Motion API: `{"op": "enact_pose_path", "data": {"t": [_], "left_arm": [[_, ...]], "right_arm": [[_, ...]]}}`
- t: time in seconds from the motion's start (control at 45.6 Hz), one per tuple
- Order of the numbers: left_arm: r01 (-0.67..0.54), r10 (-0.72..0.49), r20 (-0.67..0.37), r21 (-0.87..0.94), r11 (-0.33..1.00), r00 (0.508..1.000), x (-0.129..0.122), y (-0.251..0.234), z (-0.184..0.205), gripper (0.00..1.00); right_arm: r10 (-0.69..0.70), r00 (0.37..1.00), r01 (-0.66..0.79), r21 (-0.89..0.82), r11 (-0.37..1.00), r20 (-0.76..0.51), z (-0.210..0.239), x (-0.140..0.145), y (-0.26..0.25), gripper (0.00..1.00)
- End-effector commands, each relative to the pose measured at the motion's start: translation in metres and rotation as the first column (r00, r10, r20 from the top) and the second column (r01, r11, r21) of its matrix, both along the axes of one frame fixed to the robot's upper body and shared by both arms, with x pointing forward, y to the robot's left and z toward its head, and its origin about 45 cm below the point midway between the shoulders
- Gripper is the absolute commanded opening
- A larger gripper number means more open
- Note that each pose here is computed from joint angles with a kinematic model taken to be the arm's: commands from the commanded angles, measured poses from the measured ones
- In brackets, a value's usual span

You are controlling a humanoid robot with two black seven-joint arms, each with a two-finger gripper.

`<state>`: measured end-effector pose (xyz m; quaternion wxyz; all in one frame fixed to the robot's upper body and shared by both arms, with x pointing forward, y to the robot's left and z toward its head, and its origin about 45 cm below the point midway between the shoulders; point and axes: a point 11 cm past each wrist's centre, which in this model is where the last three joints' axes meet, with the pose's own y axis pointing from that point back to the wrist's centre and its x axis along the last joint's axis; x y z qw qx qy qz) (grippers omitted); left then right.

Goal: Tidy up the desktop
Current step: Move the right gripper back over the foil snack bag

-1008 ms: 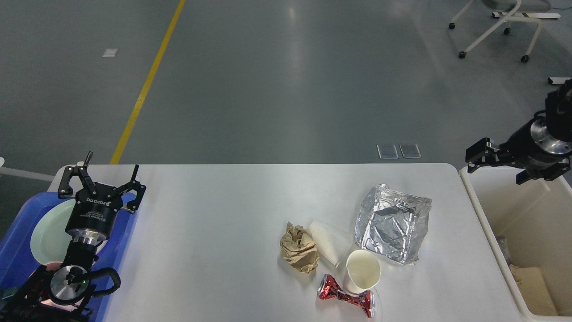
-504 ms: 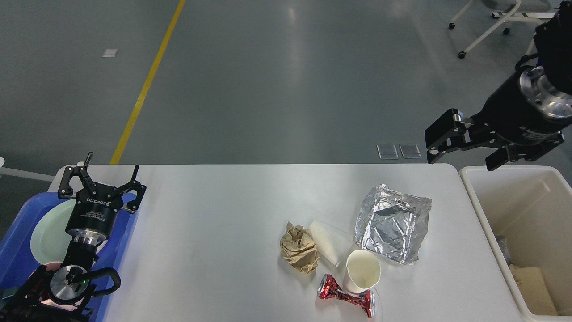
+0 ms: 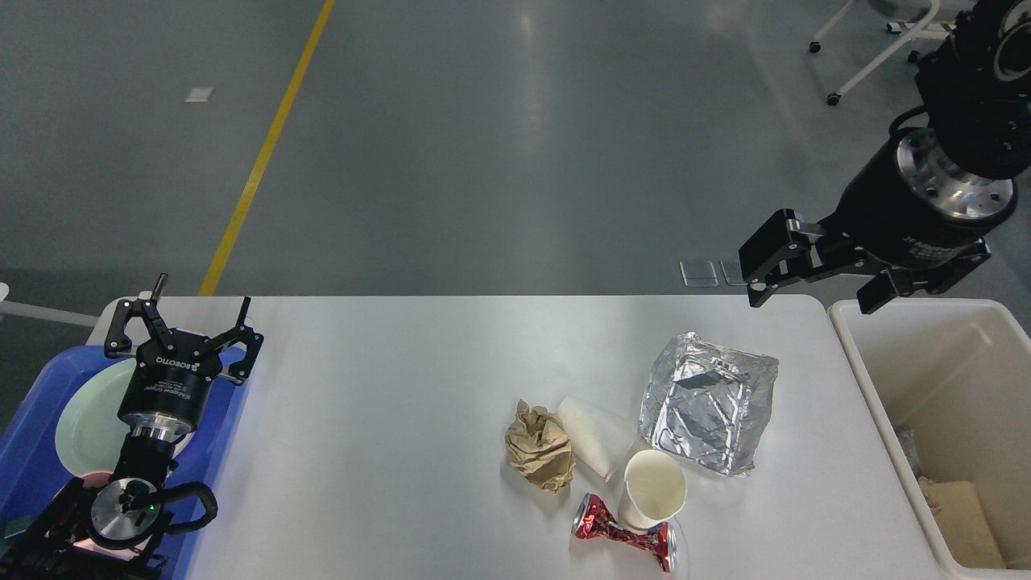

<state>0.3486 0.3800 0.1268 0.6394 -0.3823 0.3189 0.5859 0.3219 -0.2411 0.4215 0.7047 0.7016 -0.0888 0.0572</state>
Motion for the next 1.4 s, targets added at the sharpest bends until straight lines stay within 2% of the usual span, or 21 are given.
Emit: {"op": "enact_pose_path", "data": {"t": [0.0, 0.11, 0.416, 0.92, 1.118, 1.381], "left_arm": [[0.000, 0.000, 0.000, 0.000, 1.000, 1.000, 0.000, 0.000, 0.000, 0.96], [0.001, -0.001, -0.001, 0.000, 1.000, 1.000, 0.000, 0.000, 0.000, 0.96], [0.001, -0.001, -0.001, 0.000, 1.000, 1.000, 0.000, 0.000, 0.000, 0.96], [0.001, -0.001, -0.001, 0.000, 1.000, 1.000, 0.000, 0.000, 0.000, 0.96], [0.000, 0.000, 0.000, 0.000, 1.000, 1.000, 0.000, 0.000, 0.000, 0.96], [0.001, -0.001, -0.001, 0.000, 1.000, 1.000, 0.000, 0.000, 0.000, 0.96]], "right_arm": [[-0.008, 1.000, 0.008, -0.005, 1.000, -0.004, -0.006, 0.002, -0.004, 1.00], [-0.027, 0.999, 0.027, -0.008, 1.000, -0.030, -0.019, 0.003, -0.010, 1.00], [-0.098, 0.995, 0.098, -0.012, 0.995, 0.007, -0.062, 0.017, -0.032, 1.00], [-0.284, 0.959, 0.283, -0.023, 0.959, -0.013, -0.242, 0.044, -0.096, 1.00], [-0.300, 0.954, 0.300, -0.001, 0.954, -0.016, -0.289, 0.046, -0.091, 1.00], [-0.319, 0.946, 0.319, 0.001, 0.948, 0.054, -0.318, 0.046, -0.088, 1.00]]}}
